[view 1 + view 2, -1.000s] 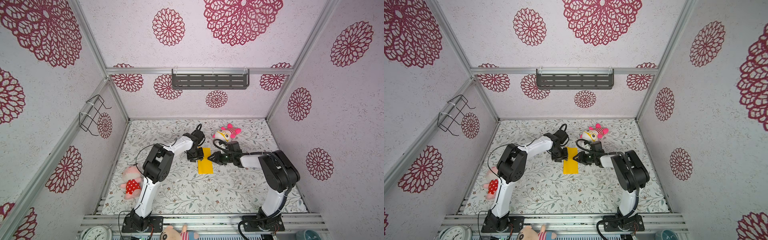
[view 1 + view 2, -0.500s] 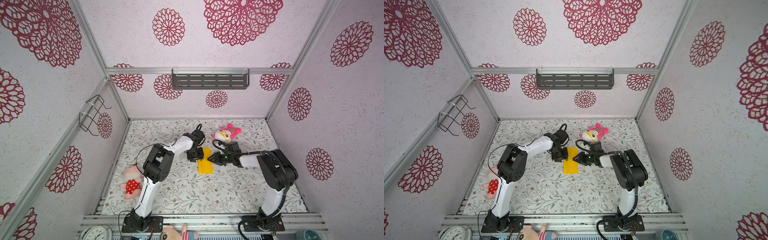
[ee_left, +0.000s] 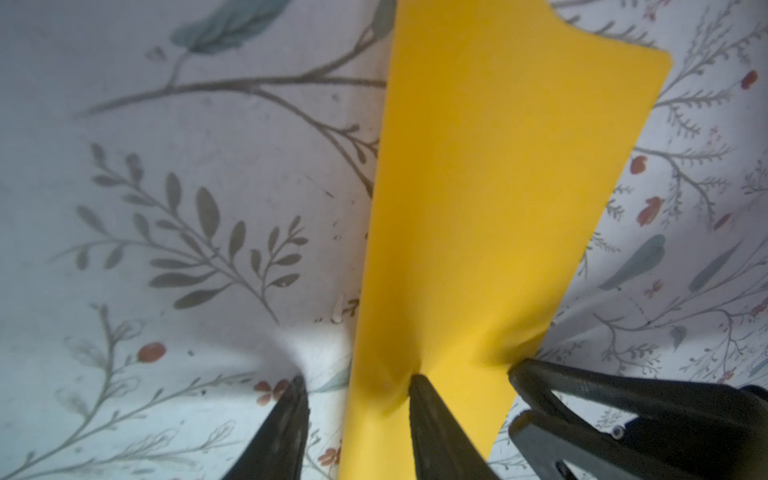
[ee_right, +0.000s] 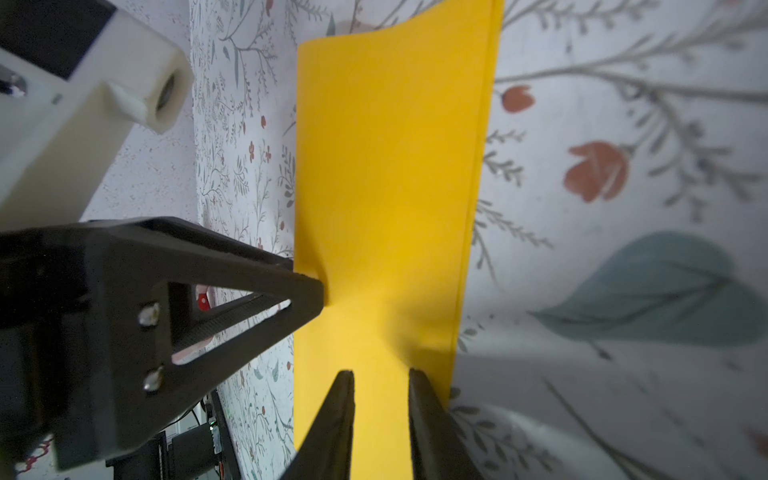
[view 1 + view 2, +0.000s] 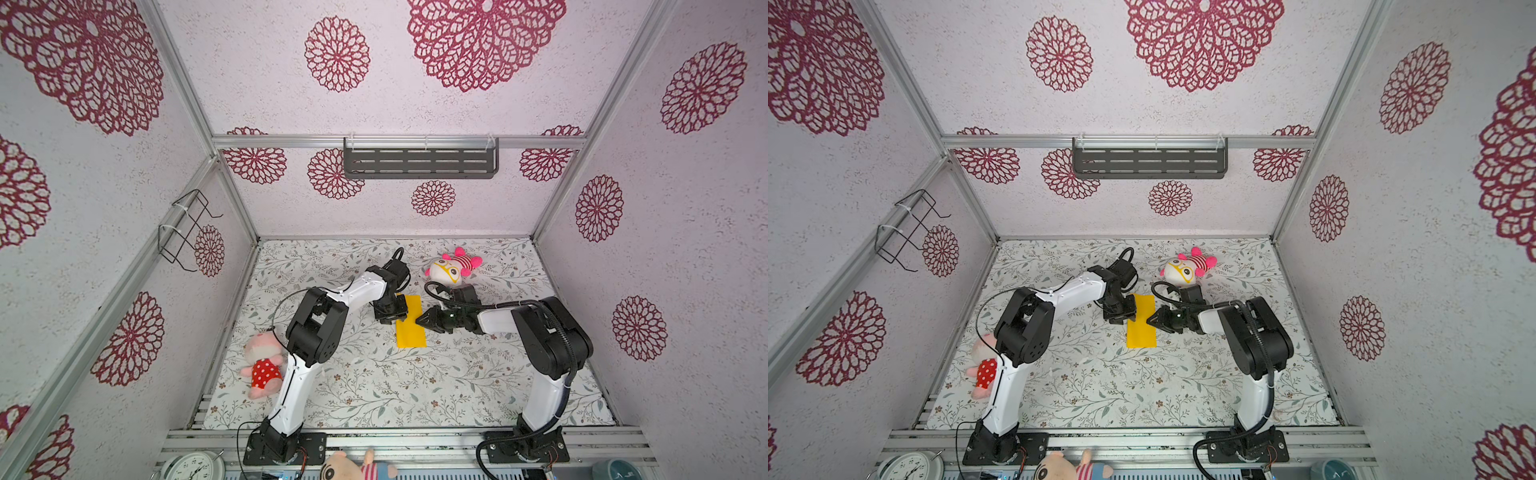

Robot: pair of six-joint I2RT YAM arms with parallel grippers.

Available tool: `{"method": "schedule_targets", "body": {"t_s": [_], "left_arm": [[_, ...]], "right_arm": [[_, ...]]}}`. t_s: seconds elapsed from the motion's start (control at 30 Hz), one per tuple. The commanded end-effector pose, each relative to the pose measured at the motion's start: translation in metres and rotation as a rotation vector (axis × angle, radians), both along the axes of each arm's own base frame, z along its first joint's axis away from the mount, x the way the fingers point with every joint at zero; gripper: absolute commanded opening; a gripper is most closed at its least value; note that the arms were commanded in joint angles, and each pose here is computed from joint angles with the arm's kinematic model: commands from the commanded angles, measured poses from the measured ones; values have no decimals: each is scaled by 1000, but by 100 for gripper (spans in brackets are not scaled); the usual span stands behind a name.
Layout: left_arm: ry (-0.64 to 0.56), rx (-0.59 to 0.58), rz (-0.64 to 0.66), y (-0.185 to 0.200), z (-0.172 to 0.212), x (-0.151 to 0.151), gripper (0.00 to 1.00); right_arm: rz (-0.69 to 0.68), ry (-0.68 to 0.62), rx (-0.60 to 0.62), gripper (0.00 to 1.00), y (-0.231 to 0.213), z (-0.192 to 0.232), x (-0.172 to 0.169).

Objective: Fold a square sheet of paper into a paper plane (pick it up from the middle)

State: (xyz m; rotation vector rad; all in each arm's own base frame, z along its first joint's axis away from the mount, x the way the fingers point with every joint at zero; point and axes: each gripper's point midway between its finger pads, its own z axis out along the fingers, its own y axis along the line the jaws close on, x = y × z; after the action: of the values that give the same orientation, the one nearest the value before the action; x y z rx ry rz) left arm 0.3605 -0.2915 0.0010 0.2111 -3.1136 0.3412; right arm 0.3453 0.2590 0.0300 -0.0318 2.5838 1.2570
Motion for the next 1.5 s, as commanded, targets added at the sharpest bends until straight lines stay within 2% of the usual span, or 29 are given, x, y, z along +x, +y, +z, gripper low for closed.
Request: {"method": "schedule_targets", "body": {"t_s": [0.0, 0.13, 0.3, 0.37, 0.5, 0.67, 0.8, 1.03, 1.2, 1.47], "left_arm": [[215, 197, -45, 33, -69, -55, 44], [99, 100, -47, 13, -27, -21, 45], [-51, -68, 21, 3, 33, 17, 46], [-100, -137, 56, 4, 52, 24, 47], [-177, -368, 87, -12, 81, 28, 45], [-214, -512, 63, -30, 85, 27, 31], [-177, -531, 45, -39, 69, 22, 18], [-98, -473, 48, -36, 33, 12, 6], [-79, -409, 43, -25, 18, 5, 4], [-55, -377, 20, -16, 3, -4, 0]], "right_arm": [[8, 44, -53, 27, -4, -13, -7], [3, 81, -109, 25, -10, -26, -10], [-4, 129, -167, 22, -18, -42, -15], [-4, 142, -187, 21, -20, -47, -17], [-10, 168, -222, 19, -25, -56, -19], [-14, 187, -269, 17, -29, -65, -22], [-18, 200, -312, 14, -35, -72, -25], [-22, 209, -344, 13, -39, -75, -27], [-23, 220, -361, 12, -41, -79, -30], [-12, 262, -417, 12, -49, -89, -39]]}}
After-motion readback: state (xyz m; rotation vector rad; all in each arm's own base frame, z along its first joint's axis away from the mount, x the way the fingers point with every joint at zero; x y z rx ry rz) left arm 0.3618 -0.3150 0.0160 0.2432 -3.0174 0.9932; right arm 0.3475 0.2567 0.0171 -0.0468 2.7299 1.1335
